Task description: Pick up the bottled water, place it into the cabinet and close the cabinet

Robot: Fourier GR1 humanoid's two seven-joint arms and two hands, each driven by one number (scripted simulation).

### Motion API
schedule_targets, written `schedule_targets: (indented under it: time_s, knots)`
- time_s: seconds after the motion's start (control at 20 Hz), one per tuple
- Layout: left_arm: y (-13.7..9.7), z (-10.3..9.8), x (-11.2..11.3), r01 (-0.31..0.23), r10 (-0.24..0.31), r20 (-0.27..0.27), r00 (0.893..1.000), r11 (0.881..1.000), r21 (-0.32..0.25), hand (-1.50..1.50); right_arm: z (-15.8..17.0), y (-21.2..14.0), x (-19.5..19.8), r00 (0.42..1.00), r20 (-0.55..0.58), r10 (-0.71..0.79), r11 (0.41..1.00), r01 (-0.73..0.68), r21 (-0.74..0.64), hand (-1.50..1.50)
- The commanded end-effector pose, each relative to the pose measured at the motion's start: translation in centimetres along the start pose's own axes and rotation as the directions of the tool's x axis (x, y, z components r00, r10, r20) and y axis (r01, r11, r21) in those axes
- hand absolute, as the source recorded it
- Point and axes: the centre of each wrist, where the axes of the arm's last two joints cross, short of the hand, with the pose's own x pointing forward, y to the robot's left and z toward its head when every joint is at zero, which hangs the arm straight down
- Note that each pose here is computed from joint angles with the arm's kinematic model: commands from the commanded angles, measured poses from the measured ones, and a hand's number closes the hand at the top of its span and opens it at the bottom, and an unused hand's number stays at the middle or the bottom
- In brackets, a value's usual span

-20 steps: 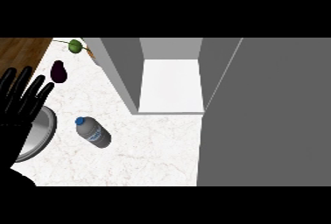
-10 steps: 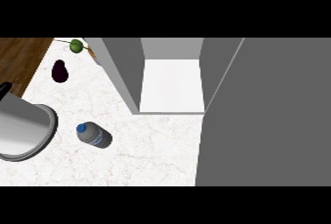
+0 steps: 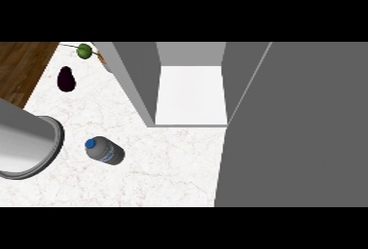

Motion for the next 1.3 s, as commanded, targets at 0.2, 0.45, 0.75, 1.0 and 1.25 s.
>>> schedule_targets:
  time_s: [0.2, 0.45, 0.75, 1.0, 1.25]
  knots:
    - [-0.2, 0.3, -2.3, 0.003, -0.002, -0.014, 1.000, 1.000, 0.021, -1.50, 1.9, 0.4, 3.8, 0.999, 0.048, 0.015, 1.000, -0.014, -0.018, -1.50]
    - [-1.8, -0.9, -0.2, 0.022, -0.021, -0.026, 0.999, 0.999, 0.023, -1.50, 1.6, 0.5, 4.3, 0.999, 0.040, 0.013, 1.000, -0.013, -0.001, -1.50]
    - [0.5, -1.5, -2.5, 0.075, -0.075, -0.020, 0.997, 0.997, 0.036, -1.50, 1.0, 0.6, 4.1, 0.999, 0.054, -0.007, 1.000, 0.007, -0.014, -1.50]
    - [2.3, -4.2, -5.0, 0.042, -0.036, -0.071, 0.997, 0.996, 0.080, -1.50, 2.1, 0.5, 3.9, 1.000, 0.027, 0.011, 1.000, -0.012, 0.014, -1.50]
    - [3.5, -4.4, -6.1, 0.061, -0.054, -0.075, 0.996, 0.993, 0.104, -1.50, 1.6, 0.1, 4.3, 0.999, 0.034, 0.024, 1.000, -0.024, -0.004, -1.50]
